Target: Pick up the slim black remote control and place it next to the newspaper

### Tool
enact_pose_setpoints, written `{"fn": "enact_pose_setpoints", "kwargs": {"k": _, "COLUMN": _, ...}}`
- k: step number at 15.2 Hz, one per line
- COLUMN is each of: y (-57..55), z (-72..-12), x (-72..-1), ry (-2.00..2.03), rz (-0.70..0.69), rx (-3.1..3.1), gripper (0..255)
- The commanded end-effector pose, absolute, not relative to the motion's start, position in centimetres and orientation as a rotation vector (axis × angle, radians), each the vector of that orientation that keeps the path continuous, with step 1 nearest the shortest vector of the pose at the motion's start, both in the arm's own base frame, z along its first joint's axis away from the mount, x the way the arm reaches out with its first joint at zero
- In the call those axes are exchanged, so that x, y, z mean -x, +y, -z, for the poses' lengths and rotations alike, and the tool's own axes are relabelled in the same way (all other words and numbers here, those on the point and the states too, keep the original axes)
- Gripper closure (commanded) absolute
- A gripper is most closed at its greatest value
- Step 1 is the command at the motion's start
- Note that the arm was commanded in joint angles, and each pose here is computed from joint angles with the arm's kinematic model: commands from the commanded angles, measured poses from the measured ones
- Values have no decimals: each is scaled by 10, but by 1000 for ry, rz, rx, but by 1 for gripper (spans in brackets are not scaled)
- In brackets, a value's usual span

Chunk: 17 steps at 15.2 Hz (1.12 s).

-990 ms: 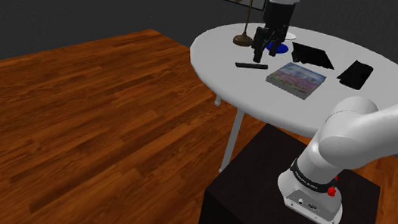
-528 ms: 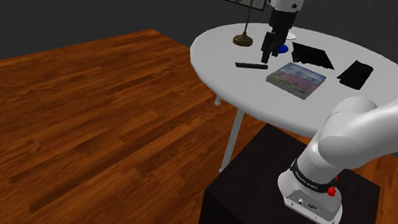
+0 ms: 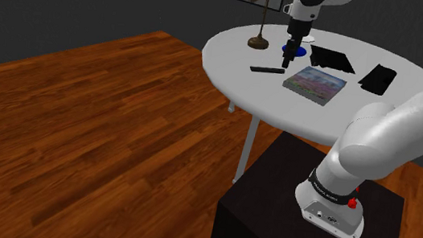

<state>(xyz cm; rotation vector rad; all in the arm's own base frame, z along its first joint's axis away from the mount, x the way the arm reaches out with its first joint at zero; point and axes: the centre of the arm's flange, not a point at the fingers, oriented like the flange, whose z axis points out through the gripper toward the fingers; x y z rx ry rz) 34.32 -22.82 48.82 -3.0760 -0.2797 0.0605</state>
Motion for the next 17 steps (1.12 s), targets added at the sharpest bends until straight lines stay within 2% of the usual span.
{"fn": "enact_pose_setpoints", "kwargs": {"k": 1, "y": -253, "z": -478, "x": -353, "ry": -342, "rz": -60, "rx": 3070, "gripper": 0}}
{"fn": "enact_pose_setpoints", "kwargs": {"k": 17, "y": -419, "z": -391, "x": -453, "ry": -788, "rz": -56, "rx": 2971, "gripper": 0}}
